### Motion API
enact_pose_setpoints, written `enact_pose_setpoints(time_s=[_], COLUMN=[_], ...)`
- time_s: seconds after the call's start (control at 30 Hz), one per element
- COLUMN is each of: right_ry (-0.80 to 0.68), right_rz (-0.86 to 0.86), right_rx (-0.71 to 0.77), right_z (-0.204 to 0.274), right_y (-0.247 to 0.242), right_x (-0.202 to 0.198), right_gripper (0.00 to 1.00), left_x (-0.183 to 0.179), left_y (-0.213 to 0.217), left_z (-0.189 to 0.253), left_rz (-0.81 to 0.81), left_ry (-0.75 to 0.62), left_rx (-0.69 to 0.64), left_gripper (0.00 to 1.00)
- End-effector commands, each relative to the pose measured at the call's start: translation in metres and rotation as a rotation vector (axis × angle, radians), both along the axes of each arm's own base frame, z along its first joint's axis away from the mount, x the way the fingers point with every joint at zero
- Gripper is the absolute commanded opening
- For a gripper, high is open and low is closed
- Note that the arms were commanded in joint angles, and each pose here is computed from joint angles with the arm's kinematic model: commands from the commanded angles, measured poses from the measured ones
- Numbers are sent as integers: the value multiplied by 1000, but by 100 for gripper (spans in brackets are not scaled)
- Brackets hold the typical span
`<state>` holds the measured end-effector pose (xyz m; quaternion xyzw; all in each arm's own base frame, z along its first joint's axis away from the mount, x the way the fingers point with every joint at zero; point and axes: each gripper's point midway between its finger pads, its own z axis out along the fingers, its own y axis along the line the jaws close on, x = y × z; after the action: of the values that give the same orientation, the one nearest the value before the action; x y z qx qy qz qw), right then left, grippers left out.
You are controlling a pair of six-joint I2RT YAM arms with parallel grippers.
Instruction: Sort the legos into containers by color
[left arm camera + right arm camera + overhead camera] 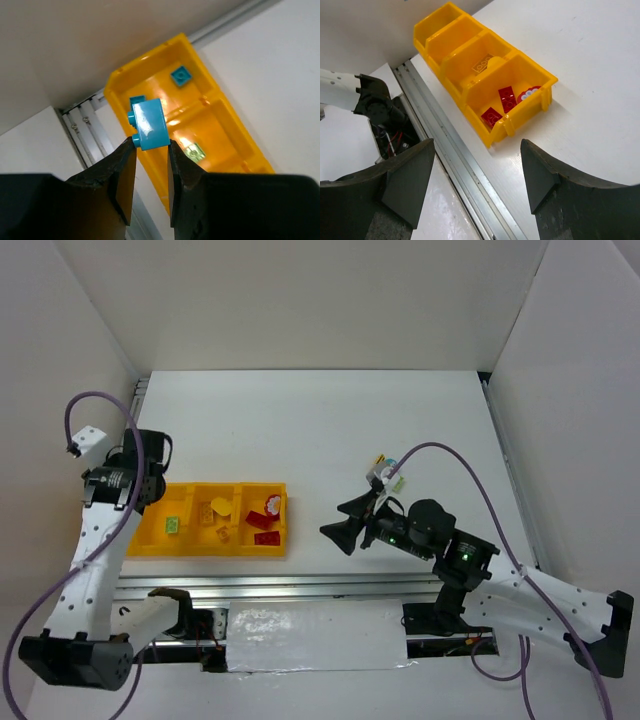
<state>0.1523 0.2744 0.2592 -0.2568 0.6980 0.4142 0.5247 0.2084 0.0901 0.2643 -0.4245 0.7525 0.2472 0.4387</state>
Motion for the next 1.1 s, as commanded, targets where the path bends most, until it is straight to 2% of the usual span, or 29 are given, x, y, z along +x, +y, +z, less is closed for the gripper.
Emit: enact_pose_setpoints(time_s=[0.0,0.23,0.37,0.6,0.67,0.73,0.77,0.8,0.83,1.07], right_ry=[6,-4,-1,10,17,23,26,26,29,36], right_rz=[-30,-23,-8,-4,0,5,7,7,7,-12], right_rx=[-11,-5,-7,-16,-24,-30,-28,-28,-30,-6], right_z=[-5,-5,-6,-10,-13,-13,-12,-12,-13,-9], right_y=[-11,-18,-17,-12,-10,-8,-8,-8,-8,-13], right_x=[-2,-7,-10,-8,-8,-8,-8,-8,-8,-9], right_gripper=[77,80,80,80,80,80,80,80,80,81], left_x=[1,-9,-6,4,3,3,2,2,2,4], left_y=[40,70,81,87,91,92,92,92,93,90], left_z=[-11,-58,-71,-84,-86,-90,-93,-94,-98,-93], left_rz=[66,230,252,231,243,247,254,263,266,232], left_ry=[70,99,89,99,98,103,111,108,122,91], left_rx=[28,-134,-182,-244,-249,-266,-274,-283,-296,-300], left_gripper=[0,0,1,20,27,59,80,93,100,99])
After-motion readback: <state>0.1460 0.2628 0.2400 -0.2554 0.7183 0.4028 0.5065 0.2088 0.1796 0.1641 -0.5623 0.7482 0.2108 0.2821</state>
